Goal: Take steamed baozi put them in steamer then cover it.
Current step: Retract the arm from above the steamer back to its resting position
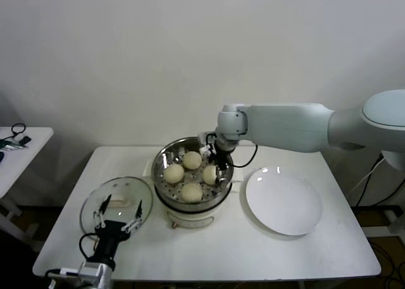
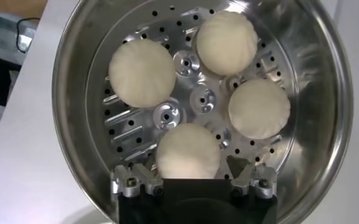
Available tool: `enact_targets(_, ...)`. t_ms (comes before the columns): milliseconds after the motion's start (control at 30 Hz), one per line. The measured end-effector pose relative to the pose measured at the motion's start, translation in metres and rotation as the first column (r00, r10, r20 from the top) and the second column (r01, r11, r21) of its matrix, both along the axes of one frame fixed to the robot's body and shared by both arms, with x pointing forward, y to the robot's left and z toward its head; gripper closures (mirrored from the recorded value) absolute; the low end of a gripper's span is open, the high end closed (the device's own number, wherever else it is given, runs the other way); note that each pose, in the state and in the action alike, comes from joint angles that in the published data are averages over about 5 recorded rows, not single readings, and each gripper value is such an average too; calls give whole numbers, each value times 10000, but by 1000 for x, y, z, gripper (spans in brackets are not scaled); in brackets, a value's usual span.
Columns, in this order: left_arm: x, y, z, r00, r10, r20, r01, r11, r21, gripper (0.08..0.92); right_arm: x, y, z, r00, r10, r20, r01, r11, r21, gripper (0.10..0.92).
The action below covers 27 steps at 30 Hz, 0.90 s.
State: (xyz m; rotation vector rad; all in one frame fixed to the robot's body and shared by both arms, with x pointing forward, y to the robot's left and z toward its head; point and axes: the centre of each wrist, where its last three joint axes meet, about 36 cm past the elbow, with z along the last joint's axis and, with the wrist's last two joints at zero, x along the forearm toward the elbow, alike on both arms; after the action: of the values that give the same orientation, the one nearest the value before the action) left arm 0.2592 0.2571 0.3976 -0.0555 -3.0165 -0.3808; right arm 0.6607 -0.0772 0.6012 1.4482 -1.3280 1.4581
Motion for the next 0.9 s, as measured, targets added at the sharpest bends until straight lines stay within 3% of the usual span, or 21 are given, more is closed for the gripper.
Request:
enact_targets(300, 0, -2, 0, 10000, -12, 43, 13, 9998, -198, 177, 3, -21, 38, 9975, -701, -23, 698, 9887, 1326, 199)
enact_targets(500, 4, -2, -2, 9999, -73, 113, 77, 9993, -353, 177, 2, -63, 66, 9743, -2198, 495, 1935, 9289, 3158, 200)
enact_targets(700, 10, 1, -6, 9994, -267, 232, 275, 9991, -332, 177, -5, -118, 68, 8939, -4301, 1263, 2961, 7781, 5539, 200)
enact_targets(900, 18, 4, -9, 9986, -457, 279, 463, 9987, -207, 177, -26, -187, 39, 7598, -6440, 890, 3812, 5522, 7415, 200)
